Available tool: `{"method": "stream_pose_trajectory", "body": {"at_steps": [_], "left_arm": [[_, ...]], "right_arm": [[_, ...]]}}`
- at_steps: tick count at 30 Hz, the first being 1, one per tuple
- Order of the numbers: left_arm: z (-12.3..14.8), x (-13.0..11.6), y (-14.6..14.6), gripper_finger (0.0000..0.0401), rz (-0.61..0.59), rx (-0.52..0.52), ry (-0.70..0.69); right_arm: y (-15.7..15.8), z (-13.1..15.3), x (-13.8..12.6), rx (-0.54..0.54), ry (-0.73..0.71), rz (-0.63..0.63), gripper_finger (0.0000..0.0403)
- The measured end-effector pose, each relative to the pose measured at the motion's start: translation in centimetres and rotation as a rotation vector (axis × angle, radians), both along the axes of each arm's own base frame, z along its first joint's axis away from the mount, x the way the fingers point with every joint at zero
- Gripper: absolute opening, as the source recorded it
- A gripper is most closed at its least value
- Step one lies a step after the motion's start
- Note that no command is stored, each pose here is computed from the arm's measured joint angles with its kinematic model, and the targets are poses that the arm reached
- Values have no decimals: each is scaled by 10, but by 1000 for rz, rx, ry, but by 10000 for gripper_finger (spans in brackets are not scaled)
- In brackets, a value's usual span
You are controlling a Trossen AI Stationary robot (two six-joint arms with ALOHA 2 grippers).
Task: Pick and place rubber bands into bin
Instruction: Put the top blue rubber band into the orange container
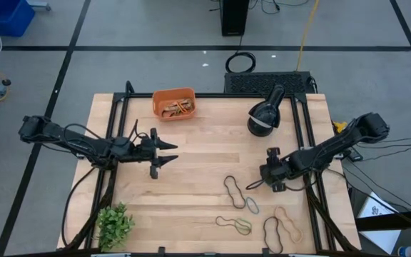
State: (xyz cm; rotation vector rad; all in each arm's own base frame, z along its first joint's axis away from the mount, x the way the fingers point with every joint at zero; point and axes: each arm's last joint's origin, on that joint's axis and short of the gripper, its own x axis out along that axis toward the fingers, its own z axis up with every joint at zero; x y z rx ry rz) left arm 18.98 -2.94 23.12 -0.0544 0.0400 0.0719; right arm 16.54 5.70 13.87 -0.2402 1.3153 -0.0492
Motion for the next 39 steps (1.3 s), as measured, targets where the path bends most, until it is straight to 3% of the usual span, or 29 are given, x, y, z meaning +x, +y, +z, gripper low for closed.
{"method": "stream_pose_trajectory", "body": {"at_steps": [7, 15, 23, 29, 34, 39], "left_arm": [[0, 0, 0, 179, 0, 3, 0], [0, 0, 0, 180, 2, -50, -4], [0, 0, 0, 180, 5, -125, -10], [0, 0, 0, 179, 6, -125, -11], [-2, 2, 0, 179, -3, -78, 0], [-9, 17, -4, 179, -34, 9, 21]], "right_arm": [[1, -5, 2, 4, 18, 16, 126], [3, -5, 3, 38, 23, 53, 13], [4, 4, 11, 45, -104, 52, 3], [10, 37, 31, 66, -405, 59, 1], [17, 70, 49, 84, -746, 188, 1], [21, 92, 59, 37, -985, 286, 1]]}}
